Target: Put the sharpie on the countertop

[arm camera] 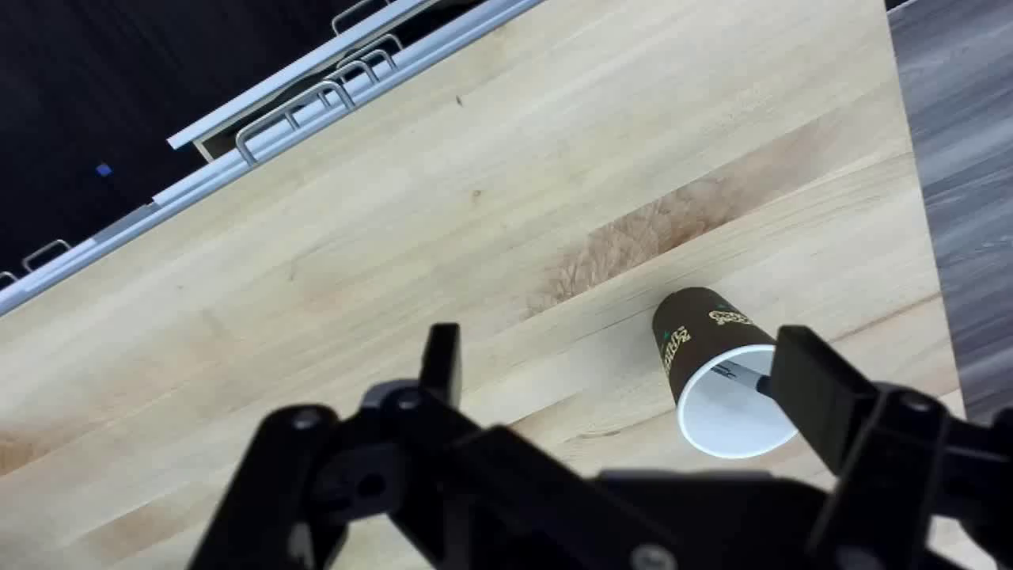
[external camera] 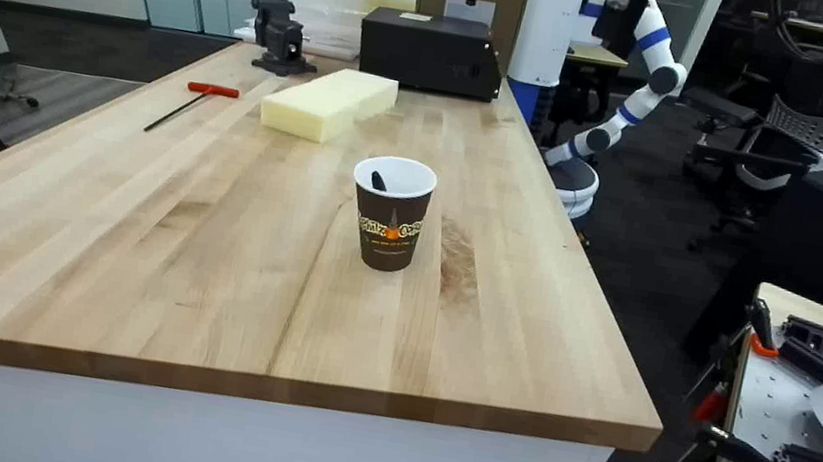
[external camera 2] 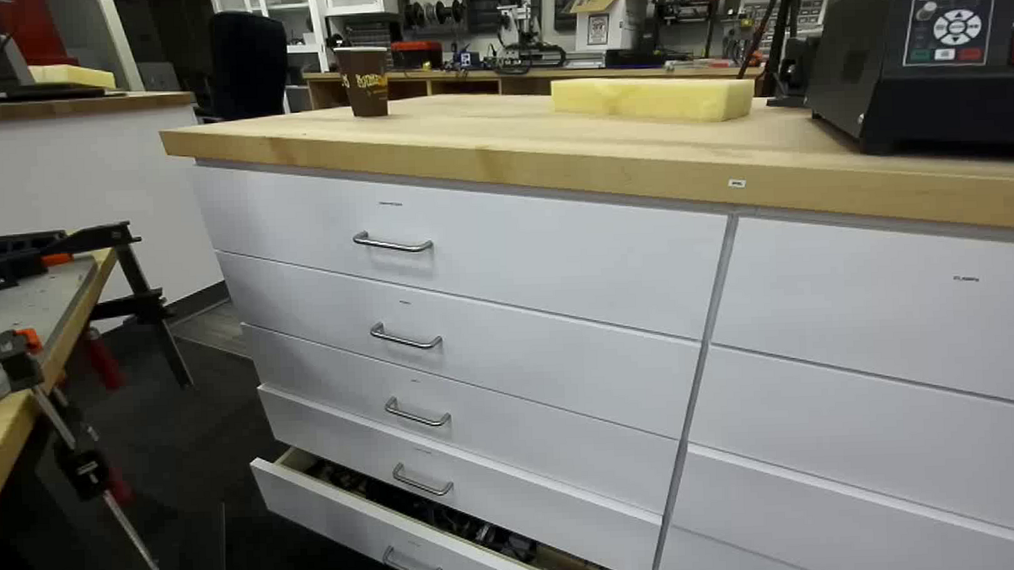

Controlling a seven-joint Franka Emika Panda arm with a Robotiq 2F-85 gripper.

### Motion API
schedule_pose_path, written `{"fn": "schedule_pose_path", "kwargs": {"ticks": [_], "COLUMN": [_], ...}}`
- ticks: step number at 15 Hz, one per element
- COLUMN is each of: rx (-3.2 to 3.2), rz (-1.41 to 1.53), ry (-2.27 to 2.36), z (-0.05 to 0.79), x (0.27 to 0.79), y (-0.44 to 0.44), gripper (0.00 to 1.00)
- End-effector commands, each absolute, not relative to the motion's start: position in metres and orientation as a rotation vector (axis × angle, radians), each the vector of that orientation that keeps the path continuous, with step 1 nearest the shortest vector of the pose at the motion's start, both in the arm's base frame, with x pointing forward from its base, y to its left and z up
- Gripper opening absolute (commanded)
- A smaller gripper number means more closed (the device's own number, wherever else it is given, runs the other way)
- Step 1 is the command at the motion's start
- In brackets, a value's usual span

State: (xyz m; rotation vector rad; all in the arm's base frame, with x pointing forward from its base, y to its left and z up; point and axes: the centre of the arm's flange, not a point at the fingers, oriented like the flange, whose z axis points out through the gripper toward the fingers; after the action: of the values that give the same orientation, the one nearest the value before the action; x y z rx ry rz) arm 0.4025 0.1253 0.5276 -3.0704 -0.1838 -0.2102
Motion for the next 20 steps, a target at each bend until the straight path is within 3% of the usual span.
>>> {"fn": "schedule_pose_path", "kwargs": {"ticks": [1, 9, 20], "rx": [-3.070, -3.072, -3.118], "rz": [-0.210, -0.203, -0.052], "ry": [-0.184, -0.186, -0.359], "z": [0.528, 0.525, 0.458], "x": [0.403, 0.405, 0.484], "y": [0.125, 0.126, 0.170], "gripper": [1.00, 1.00, 1.00]}}
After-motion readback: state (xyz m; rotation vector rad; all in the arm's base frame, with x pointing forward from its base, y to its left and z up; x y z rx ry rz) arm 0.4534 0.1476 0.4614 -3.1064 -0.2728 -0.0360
